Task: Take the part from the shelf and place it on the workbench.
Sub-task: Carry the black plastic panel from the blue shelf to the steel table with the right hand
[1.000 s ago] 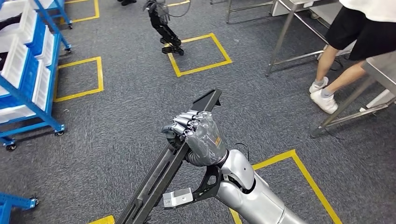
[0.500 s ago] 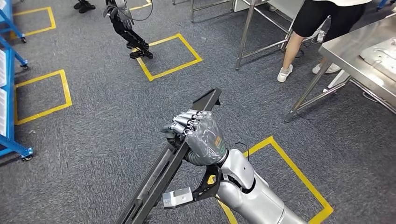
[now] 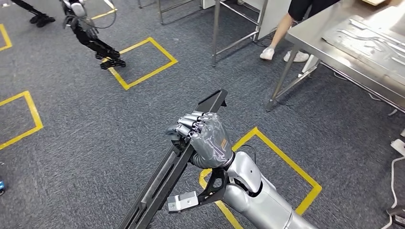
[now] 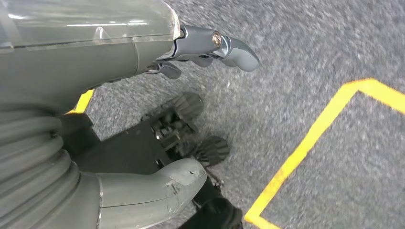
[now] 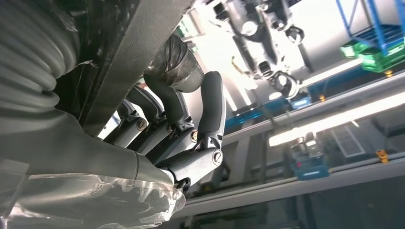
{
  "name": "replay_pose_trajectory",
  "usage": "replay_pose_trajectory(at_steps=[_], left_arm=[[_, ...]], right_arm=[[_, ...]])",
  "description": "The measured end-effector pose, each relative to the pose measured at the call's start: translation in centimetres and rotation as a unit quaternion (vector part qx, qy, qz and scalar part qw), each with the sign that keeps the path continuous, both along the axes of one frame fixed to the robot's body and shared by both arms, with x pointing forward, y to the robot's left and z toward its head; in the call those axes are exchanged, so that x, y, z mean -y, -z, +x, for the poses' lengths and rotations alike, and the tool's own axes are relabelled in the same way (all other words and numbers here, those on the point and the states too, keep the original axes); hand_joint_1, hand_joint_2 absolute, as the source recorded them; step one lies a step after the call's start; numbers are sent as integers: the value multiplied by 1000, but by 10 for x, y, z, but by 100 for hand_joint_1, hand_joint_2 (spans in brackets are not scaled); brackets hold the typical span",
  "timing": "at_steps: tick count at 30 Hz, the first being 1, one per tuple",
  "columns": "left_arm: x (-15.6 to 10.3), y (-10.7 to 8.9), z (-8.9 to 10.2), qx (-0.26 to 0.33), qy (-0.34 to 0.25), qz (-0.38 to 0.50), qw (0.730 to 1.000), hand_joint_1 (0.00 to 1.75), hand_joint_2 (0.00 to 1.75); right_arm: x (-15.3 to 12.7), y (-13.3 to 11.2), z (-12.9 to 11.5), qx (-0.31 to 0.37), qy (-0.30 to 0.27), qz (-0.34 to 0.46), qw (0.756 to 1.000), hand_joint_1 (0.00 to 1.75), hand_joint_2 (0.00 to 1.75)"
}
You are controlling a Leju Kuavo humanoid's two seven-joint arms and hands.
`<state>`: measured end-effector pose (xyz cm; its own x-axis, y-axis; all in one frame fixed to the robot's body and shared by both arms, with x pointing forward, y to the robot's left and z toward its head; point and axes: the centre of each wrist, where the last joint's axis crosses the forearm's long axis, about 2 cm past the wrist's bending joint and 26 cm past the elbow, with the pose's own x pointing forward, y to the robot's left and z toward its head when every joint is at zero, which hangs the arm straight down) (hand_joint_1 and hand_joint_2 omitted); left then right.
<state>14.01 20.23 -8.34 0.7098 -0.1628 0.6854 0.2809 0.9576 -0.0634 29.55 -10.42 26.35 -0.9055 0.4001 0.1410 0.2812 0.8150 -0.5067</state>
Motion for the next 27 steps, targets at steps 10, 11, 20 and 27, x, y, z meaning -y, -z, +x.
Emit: replay_pose_trajectory(at_steps=[10,11,20,27], left_arm=[[-2,1,-2,-4,2,-2,1000,0,175],[-2,1,-2,-4,1,-2,1000,0,175],[-2,1,-2,-4,1,-2,1000,0,175],[-2,1,-1,-3,1,-2,1000,0,175]], right_arm=[[-1,-1,0,-1,-2,-1,1000,175,175],[-1,-1,0,-1,-2,-1,1000,175,175],[-1,-1,0,0,-1,0,1000,175,175],[0,0,-1,0,-1,-1,1000,175,175]])
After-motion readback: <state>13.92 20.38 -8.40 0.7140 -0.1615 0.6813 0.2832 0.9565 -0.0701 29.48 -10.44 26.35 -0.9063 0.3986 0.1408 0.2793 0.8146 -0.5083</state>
